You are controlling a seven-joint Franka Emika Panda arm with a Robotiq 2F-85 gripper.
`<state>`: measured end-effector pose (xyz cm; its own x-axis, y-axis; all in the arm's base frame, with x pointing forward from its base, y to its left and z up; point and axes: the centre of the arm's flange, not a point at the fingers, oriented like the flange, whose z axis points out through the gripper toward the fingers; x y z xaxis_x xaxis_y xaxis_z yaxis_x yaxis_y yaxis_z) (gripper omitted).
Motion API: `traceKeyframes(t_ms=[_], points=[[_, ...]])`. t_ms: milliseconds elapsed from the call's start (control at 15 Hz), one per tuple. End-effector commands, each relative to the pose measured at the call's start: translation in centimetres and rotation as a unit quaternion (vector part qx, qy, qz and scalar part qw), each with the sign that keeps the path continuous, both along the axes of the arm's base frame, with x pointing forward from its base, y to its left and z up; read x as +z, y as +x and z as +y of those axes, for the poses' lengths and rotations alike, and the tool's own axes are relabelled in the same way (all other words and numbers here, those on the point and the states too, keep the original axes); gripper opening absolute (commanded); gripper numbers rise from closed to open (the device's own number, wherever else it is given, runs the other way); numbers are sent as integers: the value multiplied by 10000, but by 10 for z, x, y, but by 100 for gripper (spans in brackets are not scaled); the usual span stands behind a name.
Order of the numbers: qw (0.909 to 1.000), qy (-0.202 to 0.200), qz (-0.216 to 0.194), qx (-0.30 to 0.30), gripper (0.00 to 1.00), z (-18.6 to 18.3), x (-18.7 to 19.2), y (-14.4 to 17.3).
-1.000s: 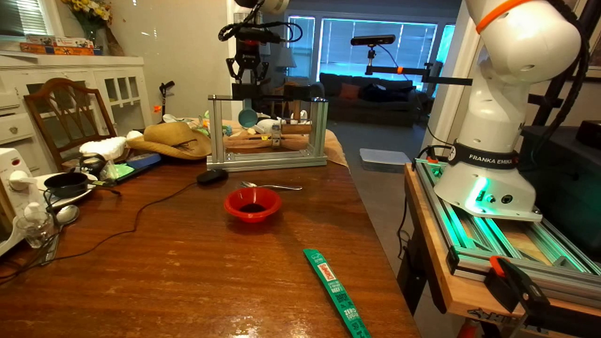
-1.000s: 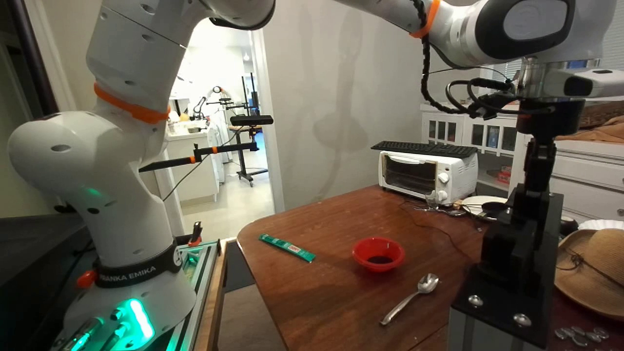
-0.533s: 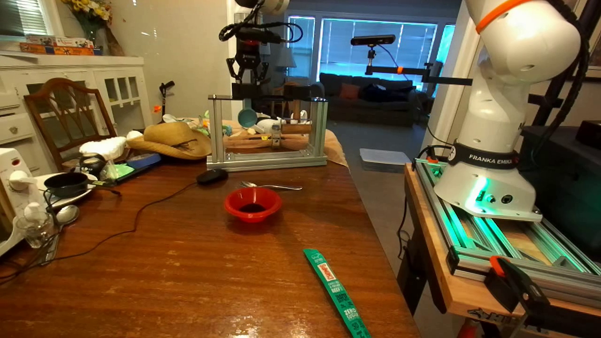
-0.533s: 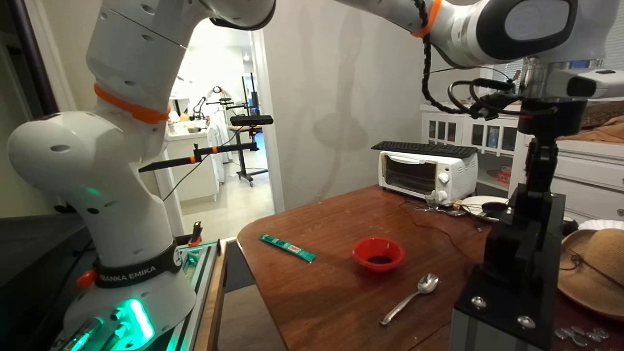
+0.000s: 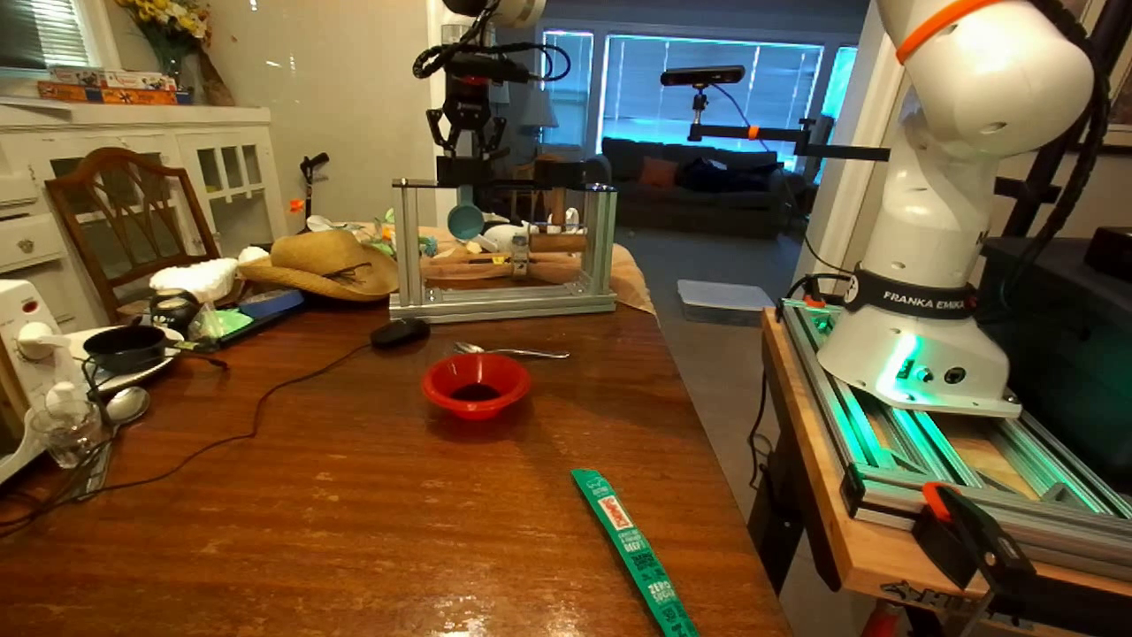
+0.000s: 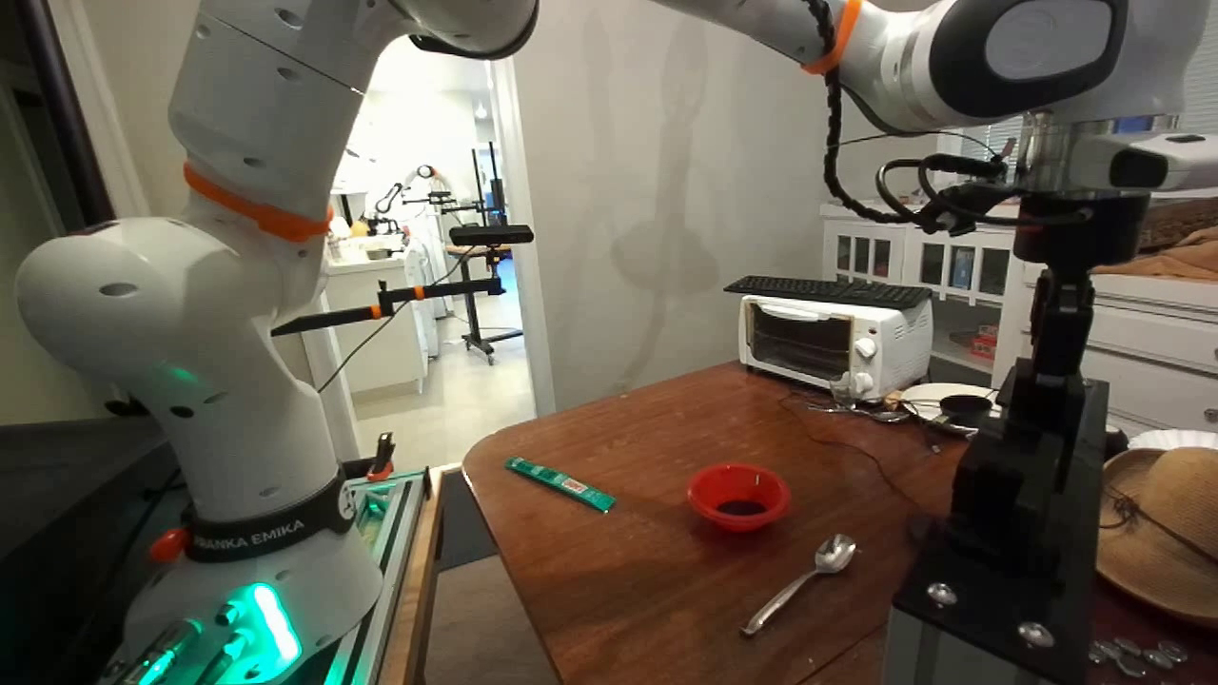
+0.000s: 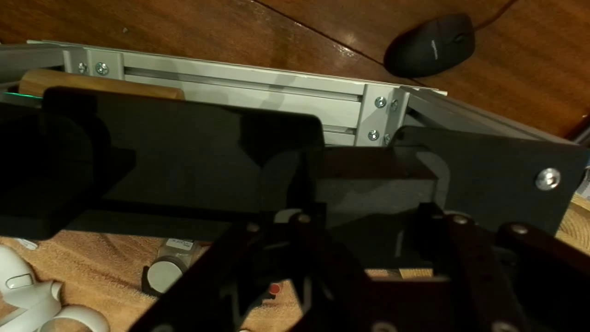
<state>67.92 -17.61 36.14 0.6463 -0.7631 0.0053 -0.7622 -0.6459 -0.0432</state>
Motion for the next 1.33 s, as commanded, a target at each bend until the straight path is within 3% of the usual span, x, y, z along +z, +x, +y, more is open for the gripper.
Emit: traceKeyframes(t_ms=[0, 667, 1267], points=[[9999, -110, -101, -64, 23, 11, 3, -14], [9993, -279, -51, 257, 23, 55, -17, -42], [9989, -360, -64, 280, 23, 120, -40, -80]])
